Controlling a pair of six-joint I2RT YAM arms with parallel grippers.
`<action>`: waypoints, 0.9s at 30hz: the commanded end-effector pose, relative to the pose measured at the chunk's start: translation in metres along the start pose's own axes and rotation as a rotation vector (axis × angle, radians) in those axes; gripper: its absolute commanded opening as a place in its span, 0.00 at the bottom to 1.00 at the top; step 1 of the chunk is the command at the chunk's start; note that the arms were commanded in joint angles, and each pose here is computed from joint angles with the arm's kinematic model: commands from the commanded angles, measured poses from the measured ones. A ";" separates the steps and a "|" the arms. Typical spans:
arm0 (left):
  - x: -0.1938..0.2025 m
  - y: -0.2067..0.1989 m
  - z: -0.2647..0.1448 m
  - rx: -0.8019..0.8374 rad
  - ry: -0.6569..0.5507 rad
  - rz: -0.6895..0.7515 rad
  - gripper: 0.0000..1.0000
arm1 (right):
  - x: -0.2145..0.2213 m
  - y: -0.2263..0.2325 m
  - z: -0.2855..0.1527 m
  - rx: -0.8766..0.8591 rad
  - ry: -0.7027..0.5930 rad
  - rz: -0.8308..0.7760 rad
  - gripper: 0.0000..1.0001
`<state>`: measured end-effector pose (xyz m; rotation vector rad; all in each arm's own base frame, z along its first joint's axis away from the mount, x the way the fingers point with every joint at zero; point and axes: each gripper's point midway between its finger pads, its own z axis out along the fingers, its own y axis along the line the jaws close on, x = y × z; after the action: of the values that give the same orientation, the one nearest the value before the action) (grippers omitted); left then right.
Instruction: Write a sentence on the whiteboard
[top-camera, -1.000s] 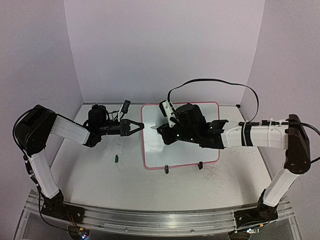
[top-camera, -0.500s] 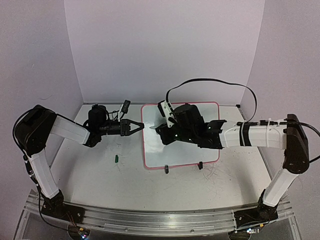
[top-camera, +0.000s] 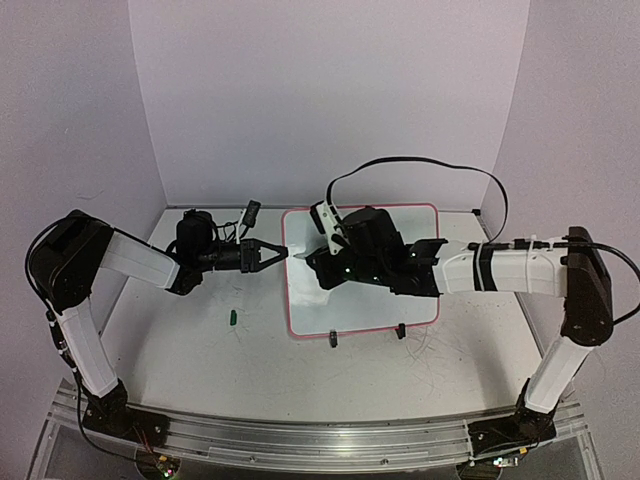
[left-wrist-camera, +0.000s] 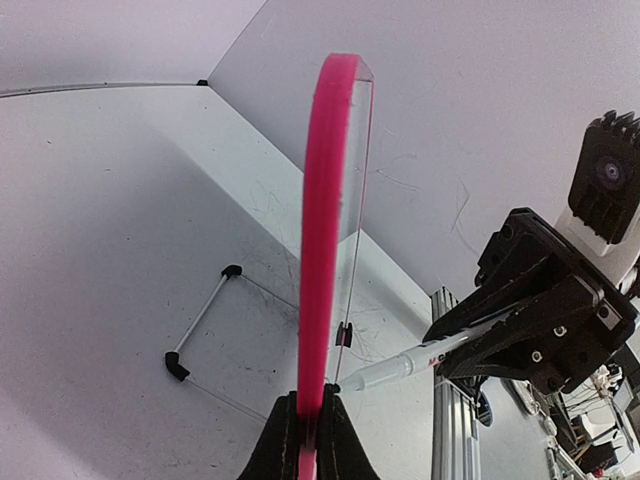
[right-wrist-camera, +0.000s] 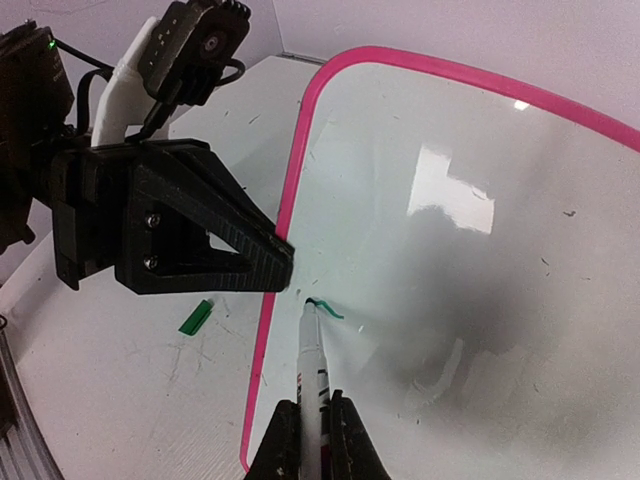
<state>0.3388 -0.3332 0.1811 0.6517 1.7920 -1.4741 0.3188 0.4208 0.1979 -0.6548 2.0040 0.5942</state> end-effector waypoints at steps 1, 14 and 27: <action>-0.008 -0.022 0.000 0.044 -0.013 0.043 0.00 | -0.007 0.002 0.005 -0.003 -0.011 0.012 0.00; -0.009 -0.024 0.000 0.046 -0.015 0.047 0.00 | 0.007 0.005 0.007 -0.019 0.027 0.013 0.00; -0.008 -0.023 -0.001 0.045 -0.013 0.046 0.00 | 0.022 0.007 0.007 -0.024 0.064 0.007 0.00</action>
<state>0.3384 -0.3336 0.1819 0.6541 1.7888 -1.4724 0.3084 0.4285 0.1854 -0.6979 2.0380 0.6294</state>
